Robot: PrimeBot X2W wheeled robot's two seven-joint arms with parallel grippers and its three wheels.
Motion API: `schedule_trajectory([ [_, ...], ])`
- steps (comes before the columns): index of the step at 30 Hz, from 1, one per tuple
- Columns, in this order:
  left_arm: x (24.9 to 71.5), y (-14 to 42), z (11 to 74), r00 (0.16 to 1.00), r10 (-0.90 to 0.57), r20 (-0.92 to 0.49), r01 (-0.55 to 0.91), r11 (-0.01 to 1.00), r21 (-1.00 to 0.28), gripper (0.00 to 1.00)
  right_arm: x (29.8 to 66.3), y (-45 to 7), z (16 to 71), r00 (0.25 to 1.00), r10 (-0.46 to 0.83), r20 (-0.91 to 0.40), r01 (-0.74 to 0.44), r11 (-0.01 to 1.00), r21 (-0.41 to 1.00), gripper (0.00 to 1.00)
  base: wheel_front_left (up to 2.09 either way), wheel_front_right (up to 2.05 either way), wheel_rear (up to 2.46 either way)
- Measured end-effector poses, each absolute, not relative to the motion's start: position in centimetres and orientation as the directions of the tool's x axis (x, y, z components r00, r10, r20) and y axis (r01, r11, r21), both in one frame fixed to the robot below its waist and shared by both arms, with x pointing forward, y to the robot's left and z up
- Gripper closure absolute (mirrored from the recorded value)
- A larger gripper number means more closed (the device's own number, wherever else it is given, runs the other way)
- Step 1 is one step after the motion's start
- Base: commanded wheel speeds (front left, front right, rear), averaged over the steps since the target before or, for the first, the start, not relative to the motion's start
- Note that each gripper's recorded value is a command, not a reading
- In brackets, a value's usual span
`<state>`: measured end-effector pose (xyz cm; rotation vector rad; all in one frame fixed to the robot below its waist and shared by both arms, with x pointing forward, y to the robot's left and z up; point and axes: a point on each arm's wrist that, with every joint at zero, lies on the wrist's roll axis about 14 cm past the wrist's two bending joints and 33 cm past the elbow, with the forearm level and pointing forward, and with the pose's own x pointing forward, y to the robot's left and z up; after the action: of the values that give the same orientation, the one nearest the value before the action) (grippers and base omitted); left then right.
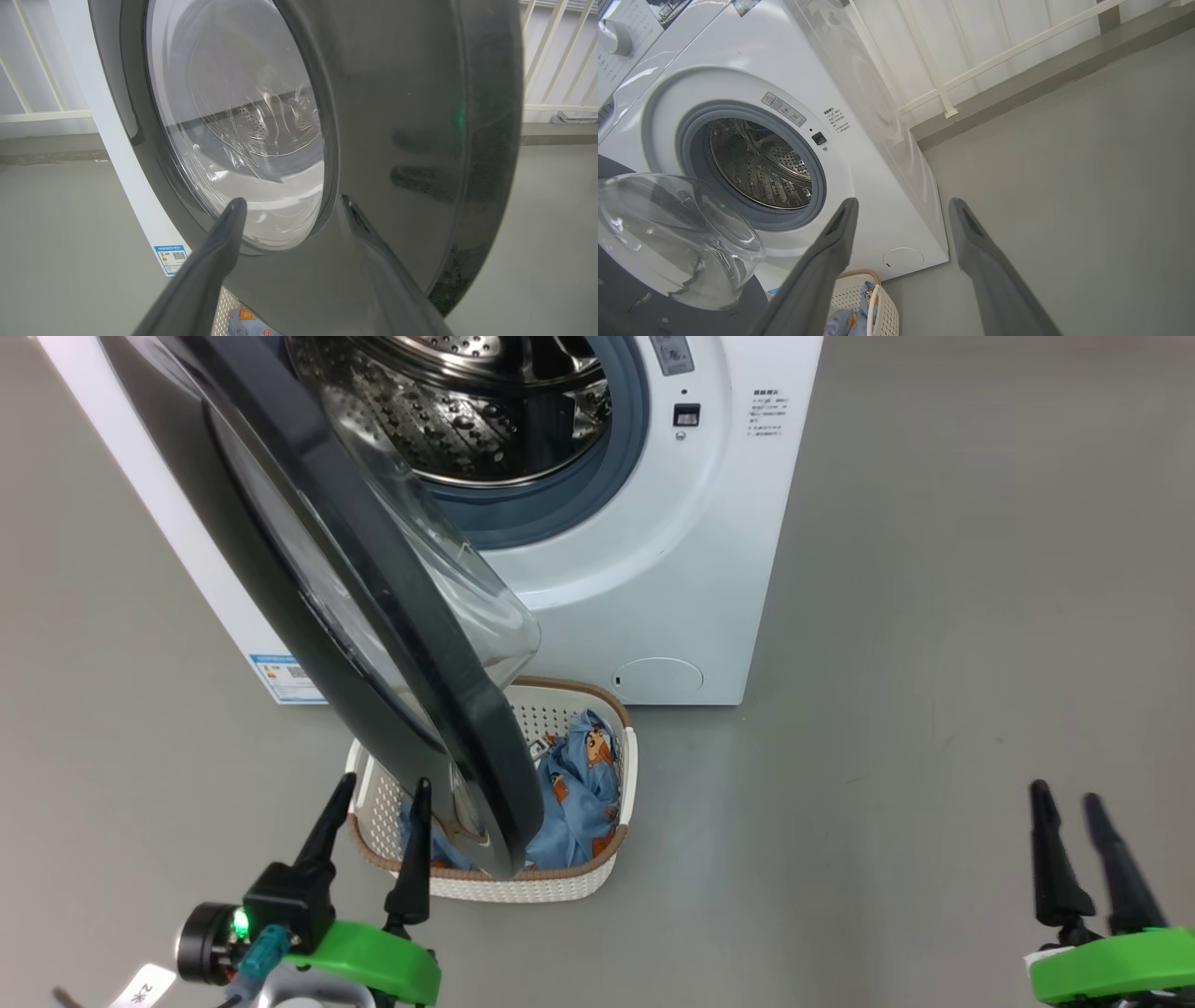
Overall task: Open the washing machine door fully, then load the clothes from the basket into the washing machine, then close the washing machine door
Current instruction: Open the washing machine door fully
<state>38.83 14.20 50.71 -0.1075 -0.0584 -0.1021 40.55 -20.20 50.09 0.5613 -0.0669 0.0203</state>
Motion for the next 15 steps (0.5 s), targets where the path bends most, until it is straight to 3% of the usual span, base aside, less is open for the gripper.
schedule_trajectory([
  [6, 38.5, 14.9, 50.4, 0.995, -0.081, 0.057, 0.087, 0.99, -0.11, 0.0, 39.9, -21.1, 51.7, 0.993, -0.007, 0.121, -0.025, 0.966, 0.257, 0.0, 0.0, 0.0, 0.0],
  [15, 38.1, 15.3, 50.5, 0.996, -0.072, 0.06, 0.078, 0.991, -0.112, 0.0, 39.3, -17.2, 51.3, 0.99, 0.094, 0.106, -0.106, 0.988, 0.116, 0.0, 0.0, 0.0, 0.0],
])
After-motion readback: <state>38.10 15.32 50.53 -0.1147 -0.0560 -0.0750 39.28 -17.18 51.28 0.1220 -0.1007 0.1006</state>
